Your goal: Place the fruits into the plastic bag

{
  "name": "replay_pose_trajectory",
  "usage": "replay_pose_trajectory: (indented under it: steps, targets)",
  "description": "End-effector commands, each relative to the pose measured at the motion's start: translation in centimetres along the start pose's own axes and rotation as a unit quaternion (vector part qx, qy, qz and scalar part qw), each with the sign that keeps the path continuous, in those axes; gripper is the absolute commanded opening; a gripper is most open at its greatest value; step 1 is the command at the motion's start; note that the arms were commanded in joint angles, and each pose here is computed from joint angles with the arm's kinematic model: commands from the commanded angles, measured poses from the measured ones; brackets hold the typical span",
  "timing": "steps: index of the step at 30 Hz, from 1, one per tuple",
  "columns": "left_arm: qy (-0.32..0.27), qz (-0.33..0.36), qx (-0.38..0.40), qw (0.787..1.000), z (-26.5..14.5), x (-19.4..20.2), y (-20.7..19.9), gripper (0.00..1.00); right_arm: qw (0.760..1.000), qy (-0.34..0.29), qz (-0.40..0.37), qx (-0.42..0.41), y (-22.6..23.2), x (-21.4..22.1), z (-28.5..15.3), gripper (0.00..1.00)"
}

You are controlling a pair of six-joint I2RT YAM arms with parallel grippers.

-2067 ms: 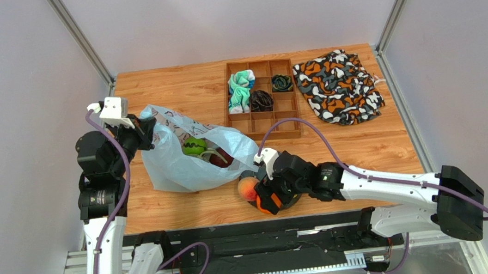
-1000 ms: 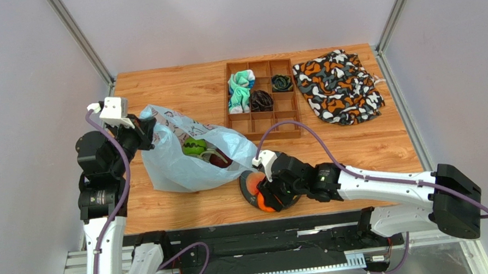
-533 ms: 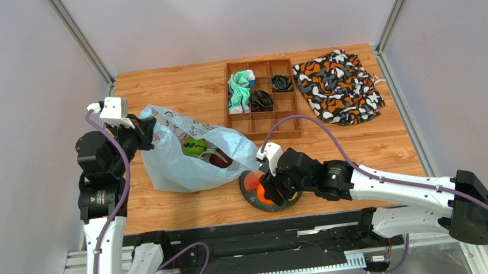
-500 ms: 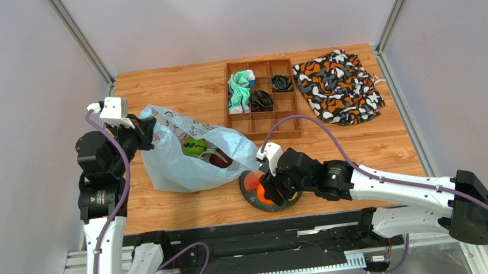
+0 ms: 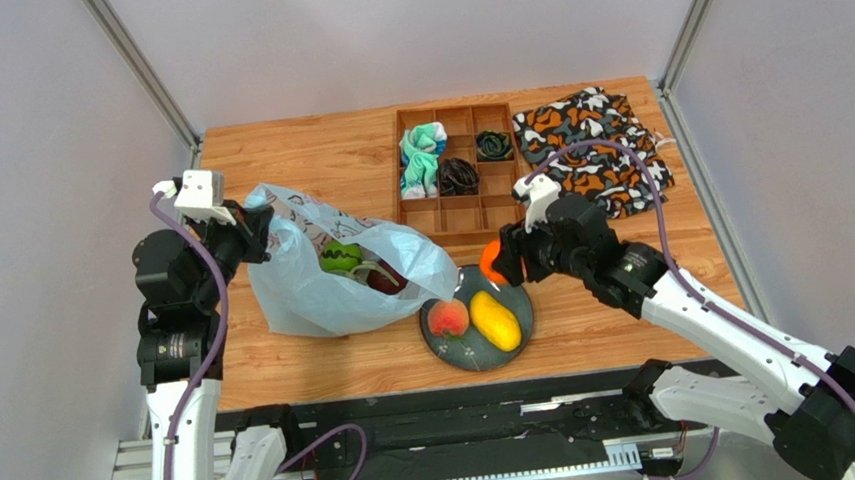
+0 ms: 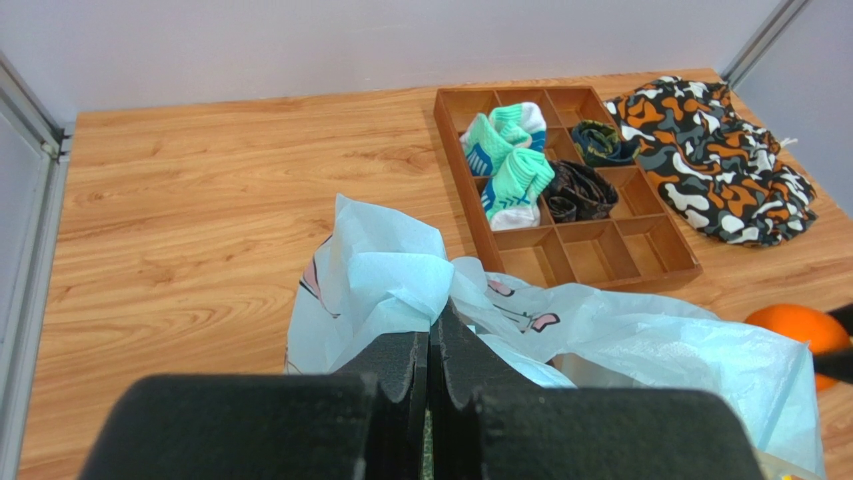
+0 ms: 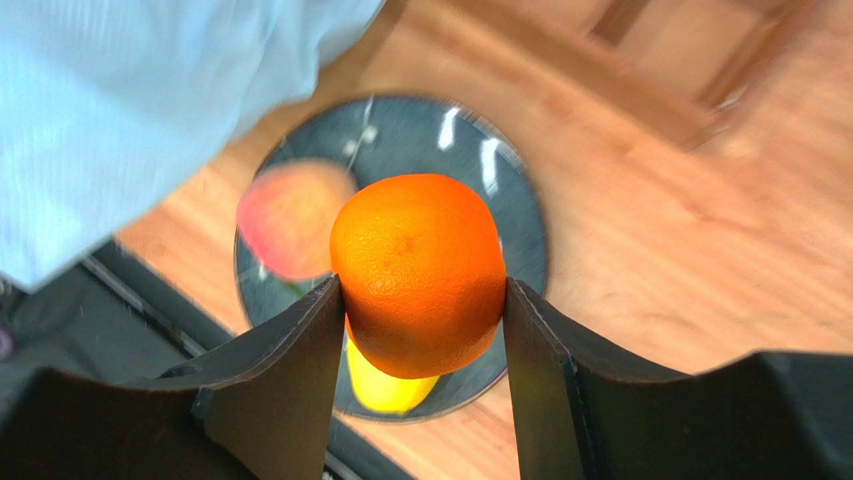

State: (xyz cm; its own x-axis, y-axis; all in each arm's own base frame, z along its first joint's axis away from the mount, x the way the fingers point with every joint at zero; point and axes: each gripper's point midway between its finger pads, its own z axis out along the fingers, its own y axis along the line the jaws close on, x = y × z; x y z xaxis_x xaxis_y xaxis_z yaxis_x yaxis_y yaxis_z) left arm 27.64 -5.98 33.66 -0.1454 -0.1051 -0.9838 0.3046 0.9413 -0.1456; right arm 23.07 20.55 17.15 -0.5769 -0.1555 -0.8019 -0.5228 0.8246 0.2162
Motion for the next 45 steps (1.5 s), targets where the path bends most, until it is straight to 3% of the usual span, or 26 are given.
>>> replay_pose_trajectory:
  steps: [1, 5, 7, 11, 15, 21, 38, 45]
  targets:
    - [-0.012, -0.003, 0.007, 1.0, -0.1, -0.7, -0.4, 0.0, 0.994, -0.105, 0.003, -0.012, 0.4, -8.2, -0.2, 0.25]
    - [-0.013, -0.003, 0.007, 1.0, -0.1, -0.8, -0.4, 0.0, 0.987, -0.158, 0.002, 0.005, -0.1, -14.4, 0.6, 0.24]
    - [-0.01, -0.003, 0.007, 1.0, 0.0, -0.7, -0.4, 0.0, 0.978, -0.205, 0.001, -0.025, 1.6, -18.7, -0.3, 0.22]
    - [-0.01, -0.001, 0.002, 1.0, 0.0, -0.6, -0.2, 0.0, 0.965, -0.245, -0.024, -0.087, 5.9, -22.7, -0.2, 0.18]
    - [-0.009, -0.002, 0.003, 1.0, 0.0, -0.6, -0.2, 0.0, 0.962, -0.229, -0.083, -0.119, 11.9, -22.0, 1.5, 0.17]
    - [-0.008, -0.002, 0.005, 1.0, 0.0, -0.6, -0.3, 0.0, 0.96, -0.199, -0.111, -0.164, 17.0, -20.0, 3.7, 0.17]
    - [-0.014, 0.0, 0.003, 1.0, -0.2, -0.8, -0.3, 0.0, 0.959, -0.089, -0.125, -0.239, 25.0, -12.5, 7.9, 0.15]
    - [-0.015, 0.001, 0.002, 1.0, -0.3, -0.9, -0.3, 0.0, 0.966, -0.05, -0.128, -0.22, 25.4, -10.4, 10.4, 0.15]
